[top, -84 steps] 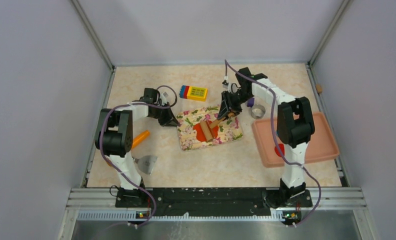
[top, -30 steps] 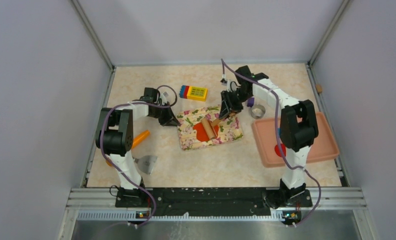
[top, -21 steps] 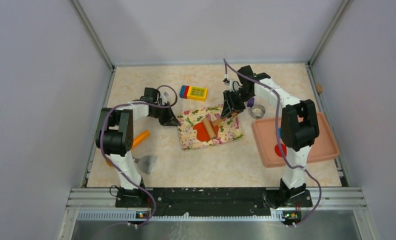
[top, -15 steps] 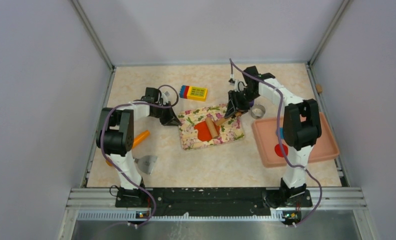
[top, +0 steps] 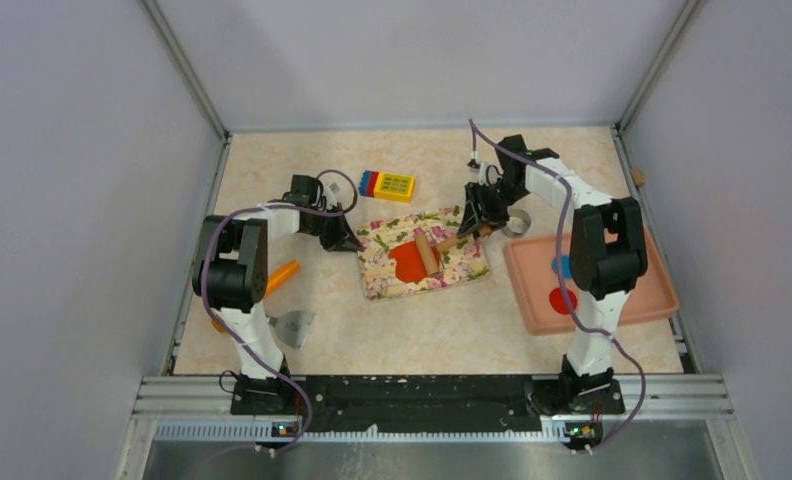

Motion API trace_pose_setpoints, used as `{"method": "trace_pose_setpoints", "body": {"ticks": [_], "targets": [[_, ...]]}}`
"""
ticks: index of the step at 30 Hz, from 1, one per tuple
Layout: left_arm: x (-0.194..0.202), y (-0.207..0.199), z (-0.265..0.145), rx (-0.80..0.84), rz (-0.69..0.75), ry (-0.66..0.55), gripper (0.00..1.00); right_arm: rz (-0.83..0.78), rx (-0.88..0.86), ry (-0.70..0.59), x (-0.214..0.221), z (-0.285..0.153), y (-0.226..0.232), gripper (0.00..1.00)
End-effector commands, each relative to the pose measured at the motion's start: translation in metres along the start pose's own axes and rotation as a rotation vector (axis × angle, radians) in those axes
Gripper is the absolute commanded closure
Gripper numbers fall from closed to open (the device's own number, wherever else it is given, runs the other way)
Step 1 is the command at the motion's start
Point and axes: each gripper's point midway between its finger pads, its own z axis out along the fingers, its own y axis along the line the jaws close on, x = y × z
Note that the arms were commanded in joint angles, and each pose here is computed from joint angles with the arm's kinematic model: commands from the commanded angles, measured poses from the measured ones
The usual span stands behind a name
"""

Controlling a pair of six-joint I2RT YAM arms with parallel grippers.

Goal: Roll out the dumpling wrappers from the dough

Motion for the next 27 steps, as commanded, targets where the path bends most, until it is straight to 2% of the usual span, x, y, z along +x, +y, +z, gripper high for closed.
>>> {"method": "trace_pose_setpoints", "body": {"ticks": [1, 27], "targets": [[-0.007, 0.005, -0.001, -0.013, 0.029, -0.036, 1.0, -0.053, 0.549, 0.121, 0.028, -0.02, -0.137, 1.0], [-0.007, 0.006, 0.001, -0.013, 0.022, -0.035, 1.0, -0.038, 0.595, 0.104, 0.029, -0.039, -0.154, 1.0]]}}
